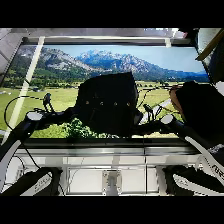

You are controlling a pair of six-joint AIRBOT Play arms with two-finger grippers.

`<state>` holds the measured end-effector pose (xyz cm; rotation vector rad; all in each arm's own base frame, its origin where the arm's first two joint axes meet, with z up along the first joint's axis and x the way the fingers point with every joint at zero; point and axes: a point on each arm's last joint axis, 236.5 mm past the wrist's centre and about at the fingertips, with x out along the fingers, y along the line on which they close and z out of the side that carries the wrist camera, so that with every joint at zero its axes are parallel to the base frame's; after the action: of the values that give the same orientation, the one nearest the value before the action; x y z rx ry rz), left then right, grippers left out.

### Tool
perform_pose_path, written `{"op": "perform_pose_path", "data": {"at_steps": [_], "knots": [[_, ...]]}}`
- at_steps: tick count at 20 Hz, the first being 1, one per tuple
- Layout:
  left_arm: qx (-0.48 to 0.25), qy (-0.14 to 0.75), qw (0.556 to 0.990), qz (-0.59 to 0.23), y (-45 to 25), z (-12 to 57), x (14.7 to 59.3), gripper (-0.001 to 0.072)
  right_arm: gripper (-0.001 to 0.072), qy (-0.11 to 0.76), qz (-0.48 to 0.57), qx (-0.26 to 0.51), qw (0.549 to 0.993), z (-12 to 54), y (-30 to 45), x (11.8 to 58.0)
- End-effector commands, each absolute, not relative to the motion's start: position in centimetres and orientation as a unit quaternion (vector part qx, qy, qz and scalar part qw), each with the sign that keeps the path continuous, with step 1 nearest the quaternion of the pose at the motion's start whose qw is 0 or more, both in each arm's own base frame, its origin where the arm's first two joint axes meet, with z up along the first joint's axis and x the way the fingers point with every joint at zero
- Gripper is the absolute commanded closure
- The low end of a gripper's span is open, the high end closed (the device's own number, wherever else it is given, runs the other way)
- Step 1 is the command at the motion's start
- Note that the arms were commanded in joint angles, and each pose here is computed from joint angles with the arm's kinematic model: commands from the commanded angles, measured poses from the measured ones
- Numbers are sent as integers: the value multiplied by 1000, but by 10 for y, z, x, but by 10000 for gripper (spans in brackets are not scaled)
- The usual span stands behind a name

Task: Fold the clothes and pants, and hang the long-sleeved shirts on hangers.

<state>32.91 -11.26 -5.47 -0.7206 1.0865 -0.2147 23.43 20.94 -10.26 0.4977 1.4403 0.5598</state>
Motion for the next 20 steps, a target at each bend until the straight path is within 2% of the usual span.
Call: {"op": "perform_pose_path", "data": {"at_steps": [1,7,9,13,15,17,20], "knots": [[-307,526,784,-118,-115,-56,315,678,702,671,293,219,645,-90,226,206],[-132,613,767,-136,-84,-38,233,679,703,701,370,178,583,0,230,166],[-108,608,776,-127,-74,-12,225,680,703,675,381,179,606,37,236,183],[-95,536,829,-128,-71,57,264,681,704,570,387,172,704,97,251,264],[-84,508,852,-96,-55,80,296,681,704,539,371,162,739,105,253,307],[-75,511,854,-67,-41,87,325,680,704,529,349,170,754,98,258,347],[-88,549,829,-59,-41,63,363,679,703,524,322,193,765,72,269,404]]}}
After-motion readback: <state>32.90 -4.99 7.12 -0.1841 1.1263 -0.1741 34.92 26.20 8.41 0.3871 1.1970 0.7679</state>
